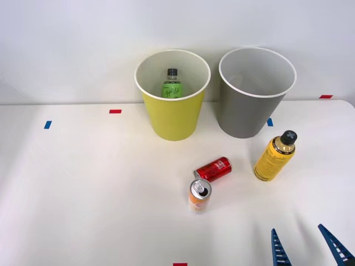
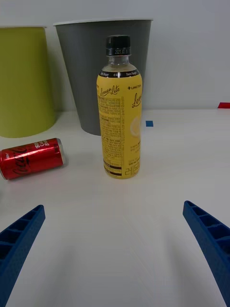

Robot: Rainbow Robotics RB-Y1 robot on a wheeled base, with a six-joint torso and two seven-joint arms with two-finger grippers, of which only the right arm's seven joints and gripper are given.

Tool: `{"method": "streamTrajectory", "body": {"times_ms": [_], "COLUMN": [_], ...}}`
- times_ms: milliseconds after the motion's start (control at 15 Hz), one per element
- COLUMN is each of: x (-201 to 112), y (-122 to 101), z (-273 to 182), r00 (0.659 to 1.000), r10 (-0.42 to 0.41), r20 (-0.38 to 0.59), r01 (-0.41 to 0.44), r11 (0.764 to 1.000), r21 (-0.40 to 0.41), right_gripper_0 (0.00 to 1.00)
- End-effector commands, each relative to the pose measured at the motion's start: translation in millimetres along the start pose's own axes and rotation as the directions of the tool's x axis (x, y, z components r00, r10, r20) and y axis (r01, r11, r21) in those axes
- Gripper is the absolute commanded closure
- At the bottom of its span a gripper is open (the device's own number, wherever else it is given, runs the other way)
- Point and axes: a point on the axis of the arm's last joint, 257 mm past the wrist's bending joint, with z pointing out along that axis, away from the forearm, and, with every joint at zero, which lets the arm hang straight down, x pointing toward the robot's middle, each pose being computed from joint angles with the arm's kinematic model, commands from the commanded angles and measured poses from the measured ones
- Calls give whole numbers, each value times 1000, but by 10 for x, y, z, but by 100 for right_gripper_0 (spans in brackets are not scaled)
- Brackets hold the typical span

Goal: Put cans in the gray bin, plastic bottles in the light green bin

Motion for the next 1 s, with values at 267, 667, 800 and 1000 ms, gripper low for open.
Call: {"method": "streamTrajectory", "body": {"times_ms": [267,667,800,1000], "x": [-1,-1,-1,-1], "y": [-1,-1,-1,-1], "z": [0,0,0,0], "r00": [1000,1000,1000,1000], "r10": [0,0,0,0], "r20": [0,0,0,0], "r01": [0,0,0,0], "r11": [1000,1000,1000,1000], "r21": [0,0,0,0], "right_gripper_0": [0,0,0,0]}}
